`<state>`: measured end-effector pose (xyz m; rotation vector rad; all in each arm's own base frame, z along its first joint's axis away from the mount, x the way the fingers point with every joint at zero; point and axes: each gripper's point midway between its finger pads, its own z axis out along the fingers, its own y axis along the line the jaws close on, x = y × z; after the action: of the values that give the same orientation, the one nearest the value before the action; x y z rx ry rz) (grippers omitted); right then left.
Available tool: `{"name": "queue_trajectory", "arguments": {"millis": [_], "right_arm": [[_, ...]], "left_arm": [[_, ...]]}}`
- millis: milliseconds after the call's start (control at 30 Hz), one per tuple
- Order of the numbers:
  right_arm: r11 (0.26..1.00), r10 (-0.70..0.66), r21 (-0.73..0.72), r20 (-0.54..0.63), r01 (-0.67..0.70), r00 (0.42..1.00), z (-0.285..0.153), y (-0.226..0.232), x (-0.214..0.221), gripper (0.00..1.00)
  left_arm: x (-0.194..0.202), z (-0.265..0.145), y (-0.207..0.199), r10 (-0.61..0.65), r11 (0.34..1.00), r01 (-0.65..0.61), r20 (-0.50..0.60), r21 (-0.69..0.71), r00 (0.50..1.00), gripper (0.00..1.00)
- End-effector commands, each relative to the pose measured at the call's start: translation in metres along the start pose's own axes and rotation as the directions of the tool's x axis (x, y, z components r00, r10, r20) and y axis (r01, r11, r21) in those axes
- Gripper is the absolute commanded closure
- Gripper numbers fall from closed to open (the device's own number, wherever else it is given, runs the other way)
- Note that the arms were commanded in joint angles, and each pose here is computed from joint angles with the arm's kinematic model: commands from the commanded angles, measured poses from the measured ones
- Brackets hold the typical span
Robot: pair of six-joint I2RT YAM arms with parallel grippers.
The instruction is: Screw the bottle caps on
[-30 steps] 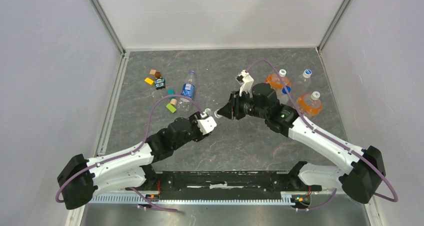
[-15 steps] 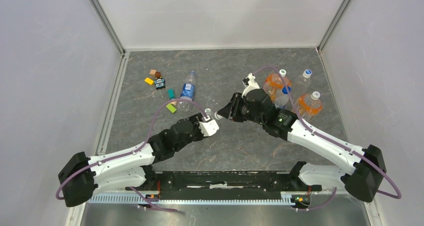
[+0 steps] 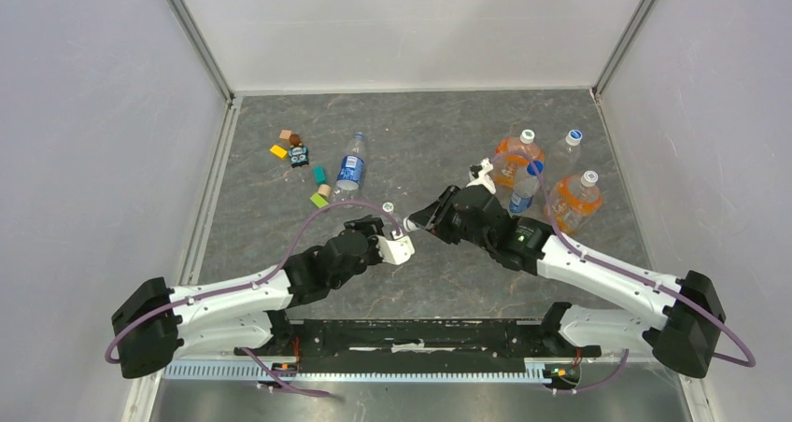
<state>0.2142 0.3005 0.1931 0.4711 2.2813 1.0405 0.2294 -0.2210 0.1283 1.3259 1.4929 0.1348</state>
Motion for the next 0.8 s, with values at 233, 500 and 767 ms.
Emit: {"name": "queue_trajectory", "arguments": {"millis": [233,500,767], "right_arm": [[0.967,0.254,-0.034,0.033,-0.253,0.967,-0.006,-0.011,0.015,1.00],[0.984,0.178,-0.020,0.100,-0.177,0.979,-0.013,-0.003,-0.002,1.00],[0.981,0.191,-0.059,0.136,-0.184,0.972,-0.017,0.000,-0.010,0.70]], "left_arm": [[-0.086,-0.005,0.026,-0.238,0.967,0.256,0.315,-0.014,0.919,0.98],[-0.084,-0.005,0.024,-0.215,0.973,0.229,0.308,-0.009,0.927,0.98],[-0.081,-0.002,0.020,-0.230,0.970,0.242,0.296,-0.003,0.927,0.98]]}}
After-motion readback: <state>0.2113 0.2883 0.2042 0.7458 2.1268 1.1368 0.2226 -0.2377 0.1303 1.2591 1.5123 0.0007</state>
